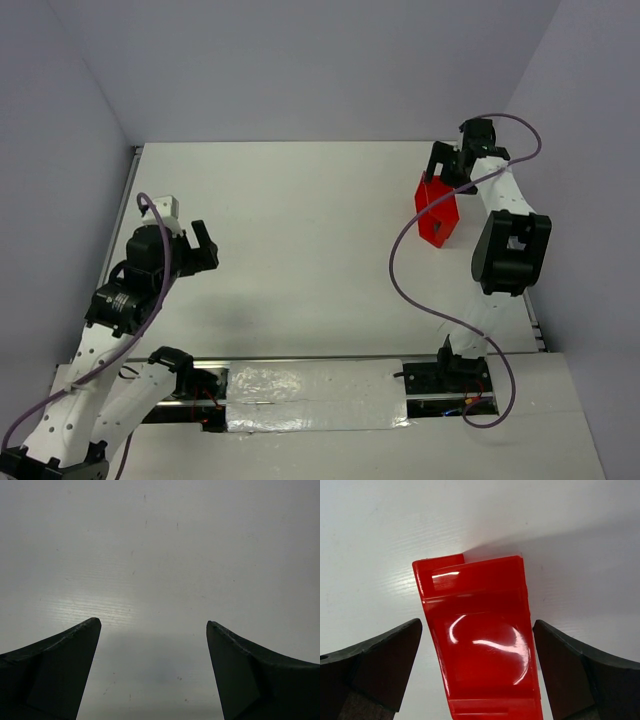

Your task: Build the wood block tower

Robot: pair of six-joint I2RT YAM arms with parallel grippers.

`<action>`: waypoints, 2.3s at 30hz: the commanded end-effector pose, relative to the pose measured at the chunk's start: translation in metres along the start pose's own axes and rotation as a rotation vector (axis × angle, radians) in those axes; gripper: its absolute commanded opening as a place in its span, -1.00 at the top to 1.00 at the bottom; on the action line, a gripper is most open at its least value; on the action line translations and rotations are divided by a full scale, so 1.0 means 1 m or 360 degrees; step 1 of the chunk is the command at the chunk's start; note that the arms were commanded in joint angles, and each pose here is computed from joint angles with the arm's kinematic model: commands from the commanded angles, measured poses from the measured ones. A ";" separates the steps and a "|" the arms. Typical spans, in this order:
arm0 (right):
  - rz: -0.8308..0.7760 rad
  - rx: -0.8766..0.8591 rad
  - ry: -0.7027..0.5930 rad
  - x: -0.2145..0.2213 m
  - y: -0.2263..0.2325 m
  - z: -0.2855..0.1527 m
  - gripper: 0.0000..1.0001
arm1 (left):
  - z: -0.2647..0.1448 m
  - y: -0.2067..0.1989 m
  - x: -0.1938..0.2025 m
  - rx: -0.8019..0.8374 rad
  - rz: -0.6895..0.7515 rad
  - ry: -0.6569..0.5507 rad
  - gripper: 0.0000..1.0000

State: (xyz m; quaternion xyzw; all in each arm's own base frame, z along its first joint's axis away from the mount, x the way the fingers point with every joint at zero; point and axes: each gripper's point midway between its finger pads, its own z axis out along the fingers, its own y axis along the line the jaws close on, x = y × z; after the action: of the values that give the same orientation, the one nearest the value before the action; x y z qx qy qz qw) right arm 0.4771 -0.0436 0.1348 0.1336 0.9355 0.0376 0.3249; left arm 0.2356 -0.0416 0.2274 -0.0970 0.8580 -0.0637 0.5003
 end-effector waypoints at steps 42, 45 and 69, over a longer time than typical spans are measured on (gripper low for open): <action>-0.0484 0.0819 0.0030 0.022 0.011 -0.034 -0.48 | 0.000 -0.007 -0.010 0.0056 0.0013 -0.0065 -0.99; -0.0470 0.0817 0.0004 0.014 0.008 -0.039 -0.51 | 0.000 -0.007 -0.010 0.0059 0.0010 -0.0066 -0.99; 0.0372 -0.0472 0.0128 -0.074 -0.006 0.071 -0.99 | 0.007 -0.014 -0.002 0.0099 0.0040 -0.0005 -0.99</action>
State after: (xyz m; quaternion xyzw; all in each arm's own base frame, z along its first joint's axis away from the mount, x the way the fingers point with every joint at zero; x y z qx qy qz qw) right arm 0.5763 -0.0943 0.1057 0.2050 0.9085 0.1882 0.3117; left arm 0.2378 -0.0475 0.2260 -0.0875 0.8607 -0.0718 0.4964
